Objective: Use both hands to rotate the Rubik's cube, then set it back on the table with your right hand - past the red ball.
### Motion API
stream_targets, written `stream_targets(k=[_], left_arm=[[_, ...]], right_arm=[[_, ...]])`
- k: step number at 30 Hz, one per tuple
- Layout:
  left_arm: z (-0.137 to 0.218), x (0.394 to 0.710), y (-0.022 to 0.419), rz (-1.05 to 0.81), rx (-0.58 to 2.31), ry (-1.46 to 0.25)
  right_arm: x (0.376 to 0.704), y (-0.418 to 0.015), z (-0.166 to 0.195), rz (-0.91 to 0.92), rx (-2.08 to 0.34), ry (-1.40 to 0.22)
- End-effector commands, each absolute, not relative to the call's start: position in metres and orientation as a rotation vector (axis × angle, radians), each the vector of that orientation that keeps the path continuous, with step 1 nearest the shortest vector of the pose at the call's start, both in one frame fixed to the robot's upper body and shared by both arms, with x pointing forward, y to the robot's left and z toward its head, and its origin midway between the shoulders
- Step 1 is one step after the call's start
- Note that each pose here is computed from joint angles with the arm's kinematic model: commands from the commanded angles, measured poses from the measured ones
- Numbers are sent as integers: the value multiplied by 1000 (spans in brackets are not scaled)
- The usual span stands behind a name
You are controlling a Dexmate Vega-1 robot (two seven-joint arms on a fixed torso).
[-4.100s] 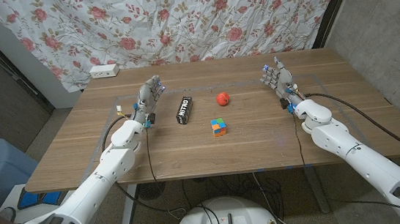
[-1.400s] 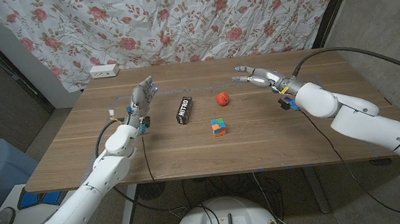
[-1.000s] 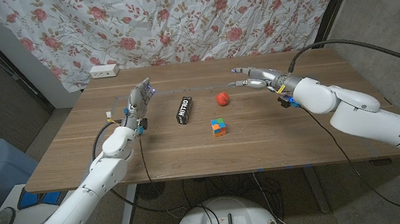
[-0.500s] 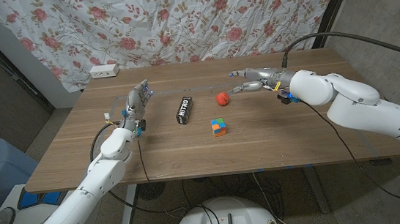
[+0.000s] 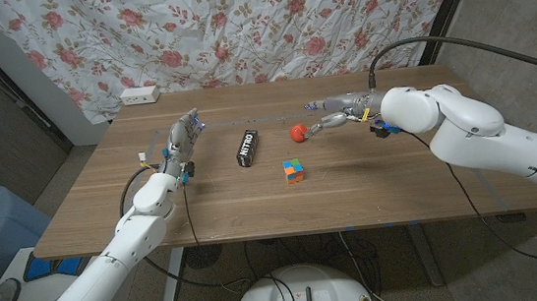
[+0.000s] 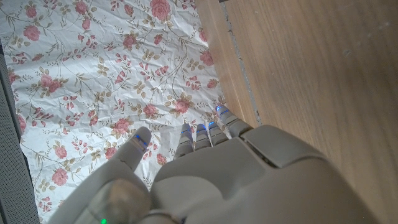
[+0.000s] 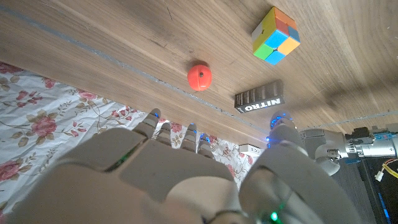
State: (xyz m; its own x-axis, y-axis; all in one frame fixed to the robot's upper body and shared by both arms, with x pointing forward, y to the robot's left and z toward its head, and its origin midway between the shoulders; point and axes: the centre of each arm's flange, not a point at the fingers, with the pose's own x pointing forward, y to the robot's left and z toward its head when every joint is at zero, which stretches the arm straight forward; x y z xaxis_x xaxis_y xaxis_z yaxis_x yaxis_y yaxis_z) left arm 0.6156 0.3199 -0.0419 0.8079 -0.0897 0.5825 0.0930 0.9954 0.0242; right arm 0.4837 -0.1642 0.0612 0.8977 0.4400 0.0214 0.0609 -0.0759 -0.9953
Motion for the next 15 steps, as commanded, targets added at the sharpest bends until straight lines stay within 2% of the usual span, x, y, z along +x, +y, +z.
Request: stream_targets(k=[1, 15], left_arm=[[-41, 616, 328, -112, 8, -624], [-40, 617, 335, -124, 45, -610]], right_arm=[[473, -143, 60, 314, -1742, -331], [475, -118, 52, 332, -1876, -254]])
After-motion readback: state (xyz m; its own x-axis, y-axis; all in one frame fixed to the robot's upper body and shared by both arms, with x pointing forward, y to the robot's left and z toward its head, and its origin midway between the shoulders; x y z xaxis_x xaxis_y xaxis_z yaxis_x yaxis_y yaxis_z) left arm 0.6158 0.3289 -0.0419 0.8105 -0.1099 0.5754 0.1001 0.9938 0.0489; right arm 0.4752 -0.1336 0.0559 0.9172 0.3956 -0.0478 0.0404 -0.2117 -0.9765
